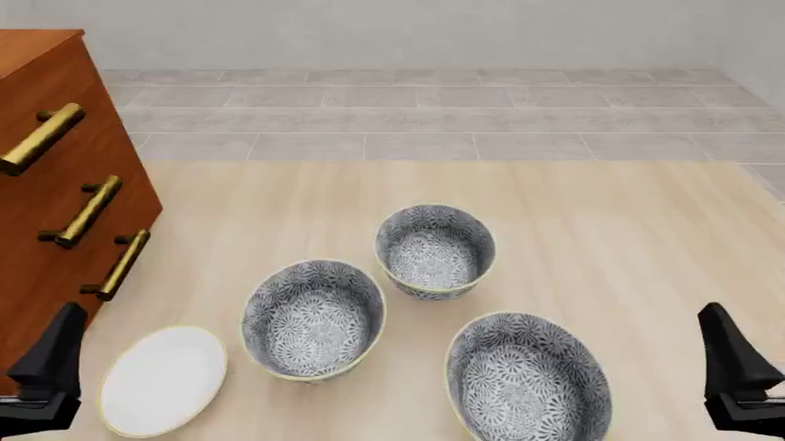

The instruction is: Stack the bowl at the front on the bowl in the middle.

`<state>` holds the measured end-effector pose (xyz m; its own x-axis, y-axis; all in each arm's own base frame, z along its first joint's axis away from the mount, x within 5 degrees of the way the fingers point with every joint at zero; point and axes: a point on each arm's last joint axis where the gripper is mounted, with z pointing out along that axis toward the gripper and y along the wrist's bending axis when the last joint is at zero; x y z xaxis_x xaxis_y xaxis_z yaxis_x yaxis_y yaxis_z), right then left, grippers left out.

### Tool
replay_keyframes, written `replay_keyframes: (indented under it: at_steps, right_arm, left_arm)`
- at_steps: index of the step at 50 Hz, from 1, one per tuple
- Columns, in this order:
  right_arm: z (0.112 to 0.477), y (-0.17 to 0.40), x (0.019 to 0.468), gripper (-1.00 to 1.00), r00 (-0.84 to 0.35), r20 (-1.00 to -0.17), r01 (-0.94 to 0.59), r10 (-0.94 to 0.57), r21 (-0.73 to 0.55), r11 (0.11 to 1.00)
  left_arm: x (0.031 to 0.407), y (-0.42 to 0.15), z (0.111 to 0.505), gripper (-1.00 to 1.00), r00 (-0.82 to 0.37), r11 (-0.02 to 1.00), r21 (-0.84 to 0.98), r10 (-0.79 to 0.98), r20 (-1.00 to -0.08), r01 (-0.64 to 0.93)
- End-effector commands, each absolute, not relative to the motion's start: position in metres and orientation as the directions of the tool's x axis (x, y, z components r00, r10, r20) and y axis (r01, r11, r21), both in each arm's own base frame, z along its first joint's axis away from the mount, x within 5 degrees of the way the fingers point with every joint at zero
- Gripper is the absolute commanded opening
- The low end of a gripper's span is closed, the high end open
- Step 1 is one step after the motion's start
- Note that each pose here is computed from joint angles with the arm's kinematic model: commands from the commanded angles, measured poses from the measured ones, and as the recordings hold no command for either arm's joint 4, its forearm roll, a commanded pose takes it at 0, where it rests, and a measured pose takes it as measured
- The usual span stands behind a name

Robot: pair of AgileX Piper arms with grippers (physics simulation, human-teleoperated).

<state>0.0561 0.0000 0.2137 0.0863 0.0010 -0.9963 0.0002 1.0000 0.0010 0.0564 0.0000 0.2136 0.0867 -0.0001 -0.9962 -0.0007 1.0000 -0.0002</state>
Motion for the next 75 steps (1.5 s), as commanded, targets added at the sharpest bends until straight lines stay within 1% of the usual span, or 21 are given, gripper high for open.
replay_keyframes:
  at_steps: [1,12,19,21,22,24,31,34,37,40,42,44,46,49,54,56,58,60,62,65,75]
  right_arm:
    - [0.215,0.000,0.056,1.00,0.082,-0.997,-0.001,0.003,0.003,1.000]
    - [0.215,0.000,0.058,1.00,0.065,-0.998,-0.001,-0.007,-0.007,1.000]
    - [0.220,0.001,0.068,1.00,0.047,-0.999,-0.009,-0.010,-0.010,1.000]
    - [0.220,0.002,0.080,1.00,0.006,-1.000,-0.023,-0.007,-0.007,1.000]
    - [0.222,0.002,0.080,1.00,0.013,-1.000,-0.024,-0.007,-0.007,1.000]
    - [0.224,0.004,0.088,1.00,-0.014,-1.000,-0.043,0.019,0.020,0.999]
    - [0.235,0.009,0.112,1.00,-0.055,-0.998,-0.076,0.001,0.005,0.997]
    - [0.242,0.014,0.126,1.00,-0.100,-0.995,-0.104,0.023,0.033,0.994]
    - [0.250,0.016,0.133,1.00,-0.113,-0.993,-0.118,0.021,0.034,0.992]
    - [0.254,0.020,0.148,1.00,-0.152,-0.988,-0.126,0.013,0.032,0.992]
    - [0.254,0.024,0.160,1.00,-0.204,-0.979,-0.140,0.027,0.056,0.989]
    - [0.261,0.025,0.161,1.00,-0.201,-0.979,-0.145,0.017,0.046,0.988]
    - [0.263,0.029,0.167,1.00,-0.235,-0.972,-0.160,0.017,0.056,0.985]
    - [0.268,0.031,0.171,1.00,-0.244,-0.970,-0.170,-0.009,0.034,0.985]
    - [0.273,0.043,0.183,1.00,-0.296,-0.955,-0.208,0.002,0.066,0.976]
    - [0.276,0.044,0.186,1.00,-0.297,-0.955,-0.212,-0.005,0.061,0.975]
    - [0.273,0.050,0.196,1.00,-0.335,-0.942,-0.226,-0.014,0.066,0.972]
    - [0.274,0.052,0.199,1.00,-0.337,-0.941,-0.230,-0.019,0.063,0.971]
    - [0.271,0.058,0.205,1.00,-0.370,-0.929,-0.241,-0.013,0.082,0.967]
    - [0.270,0.059,0.212,1.00,-0.387,-0.921,-0.242,-0.034,0.065,0.968]
    - [0.276,0.077,0.220,1.00,-0.449,-0.893,-0.274,-0.022,0.114,0.955]
  left_arm:
    - [0.057,0.001,0.215,1.00,0.092,1.000,-0.001,0.000,-0.996,-0.009]
    - [0.059,0.000,0.215,1.00,0.085,1.000,0.000,0.000,-0.996,0.001]
    - [0.061,0.000,0.216,1.00,0.082,1.000,0.000,0.000,-0.997,-0.003]
    - [0.062,0.000,0.215,1.00,0.079,1.000,-0.001,-0.001,-0.997,-0.002]
    - [0.062,0.000,0.215,1.00,0.078,1.000,-0.002,-0.001,-0.997,-0.001]
    - [0.063,0.000,0.215,1.00,0.076,1.000,-0.001,-0.001,-0.997,0.001]
    - [0.064,0.000,0.215,1.00,0.070,1.000,0.001,0.001,-0.998,0.003]
    - [0.065,0.000,0.215,1.00,0.068,1.000,0.001,0.001,-0.998,0.002]
    - [0.065,0.000,0.215,1.00,0.069,1.000,0.003,0.003,-0.998,0.002]
    - [0.062,0.000,0.216,1.00,0.085,1.000,0.028,0.028,-0.996,-0.002]
    - [0.062,0.000,0.216,1.00,0.084,1.000,0.025,0.025,-0.996,-0.002]
    - [0.062,0.000,0.216,1.00,0.084,1.000,0.024,0.024,-0.996,-0.002]
    - [0.063,0.000,0.216,1.00,0.085,1.000,0.024,0.025,-0.996,-0.002]
    - [0.060,0.000,0.216,1.00,0.098,0.999,0.040,0.041,-0.994,-0.008]
    - [0.059,0.000,0.216,1.00,0.099,0.999,0.041,0.041,-0.994,-0.006]
    - [0.059,0.000,0.216,1.00,0.100,0.999,0.042,0.042,-0.994,-0.007]
    - [0.059,0.000,0.217,1.00,0.104,0.999,0.044,0.044,-0.994,-0.010]
    - [0.059,0.000,0.217,1.00,0.103,0.999,0.043,0.044,-0.994,-0.011]
    - [0.059,0.000,0.217,1.00,0.104,0.999,0.041,0.042,-0.994,-0.012]
    - [0.058,0.000,0.217,1.00,0.104,0.999,0.040,0.041,-0.994,-0.011]
    - [0.059,0.001,0.217,1.00,0.101,0.999,0.035,0.036,-0.994,-0.014]
